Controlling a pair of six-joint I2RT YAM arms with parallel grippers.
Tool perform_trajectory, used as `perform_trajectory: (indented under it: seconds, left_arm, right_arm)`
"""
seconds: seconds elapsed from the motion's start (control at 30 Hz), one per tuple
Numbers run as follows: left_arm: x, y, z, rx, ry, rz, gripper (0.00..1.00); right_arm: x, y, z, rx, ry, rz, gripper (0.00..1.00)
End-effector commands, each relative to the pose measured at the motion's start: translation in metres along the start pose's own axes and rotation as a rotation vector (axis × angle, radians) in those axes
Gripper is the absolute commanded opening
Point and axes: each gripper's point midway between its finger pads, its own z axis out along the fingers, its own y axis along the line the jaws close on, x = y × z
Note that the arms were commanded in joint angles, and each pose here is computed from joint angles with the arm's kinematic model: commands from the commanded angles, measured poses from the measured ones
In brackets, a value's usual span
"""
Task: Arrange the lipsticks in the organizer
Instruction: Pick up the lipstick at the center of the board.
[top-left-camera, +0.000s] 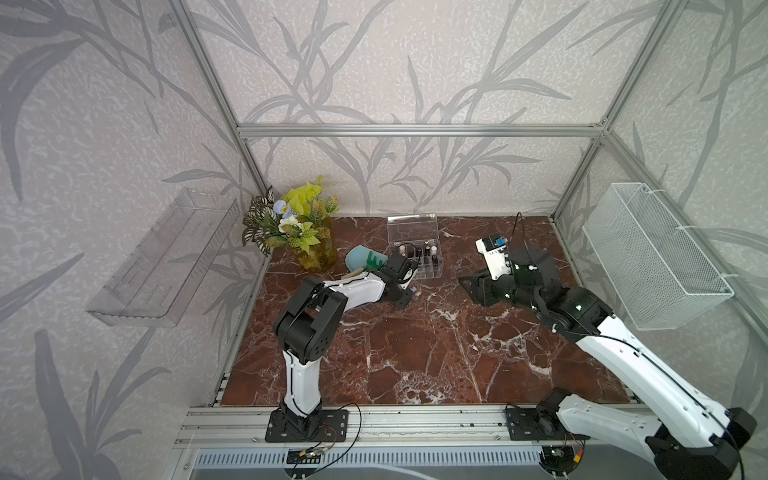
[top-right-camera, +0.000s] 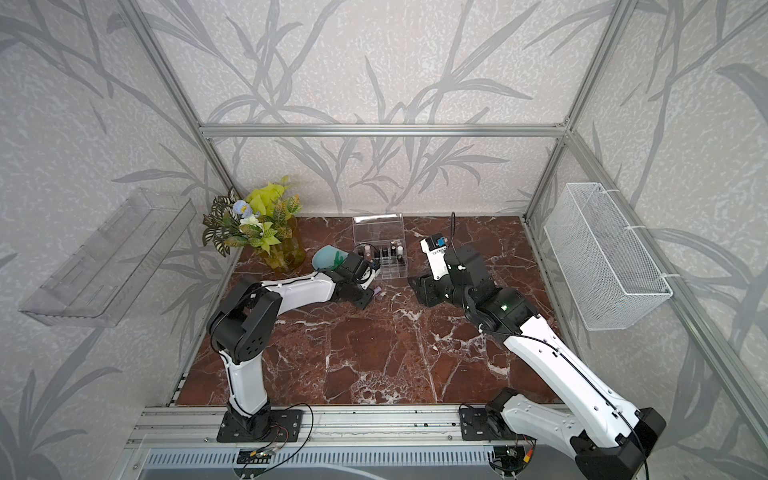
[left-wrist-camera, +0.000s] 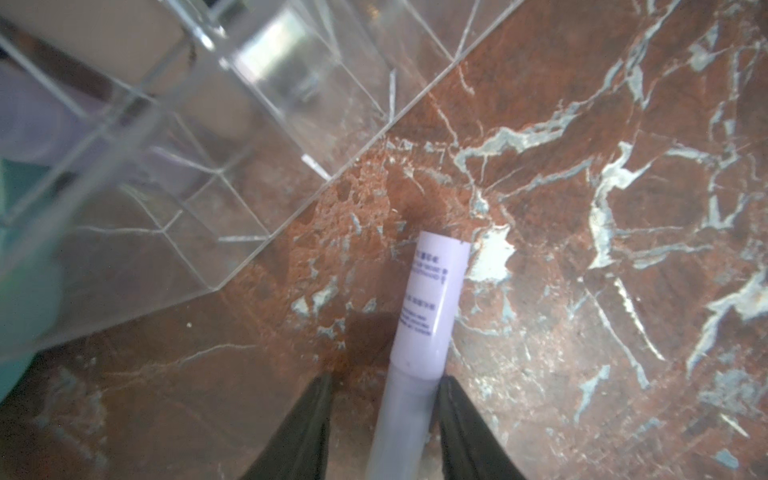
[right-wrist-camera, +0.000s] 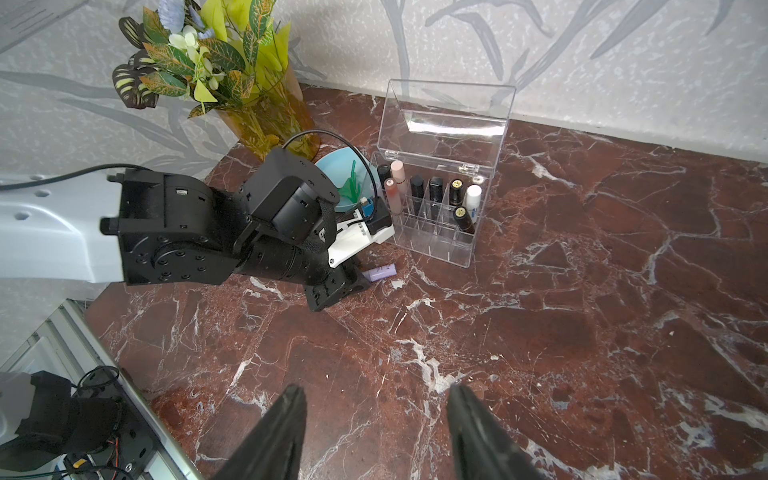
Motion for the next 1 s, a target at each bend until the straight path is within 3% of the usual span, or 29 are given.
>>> perform_trajectory:
  seconds: [0.0, 0.2, 0.4, 0.77, 0.97]
  left_arm:
    - [0.022, -0.005, 0.003, 0.015, 0.091, 0.005, 0.42]
    - [0.024, -0.006, 0.001, 0.015, 0.1, 0.014, 0.4]
    - [0.026, -0.008, 0.002, 0.02, 0.115, 0.017, 0.32]
    - [0.03, -0.008, -0.001, 0.01, 0.124, 0.017, 0.31]
    - [0.029, -0.011, -0.01, 0.007, 0.109, 0.014, 0.18]
  right_arm:
    - [0.0, -0.003, -0.007, 0.01, -0.005, -0.005, 0.58]
    - [-0.001, -0.003, -0.007, 0.01, -0.007, -0.004, 0.58]
    - [-0.001, -0.003, -0.009, 0.011, -0.006, -0.006, 0.58]
    - [0.003, -0.006, -0.011, 0.015, -0.006, 0.006, 0.58]
    - [0.008, -0.006, -0.009, 0.01, 0.003, 0.017, 0.58]
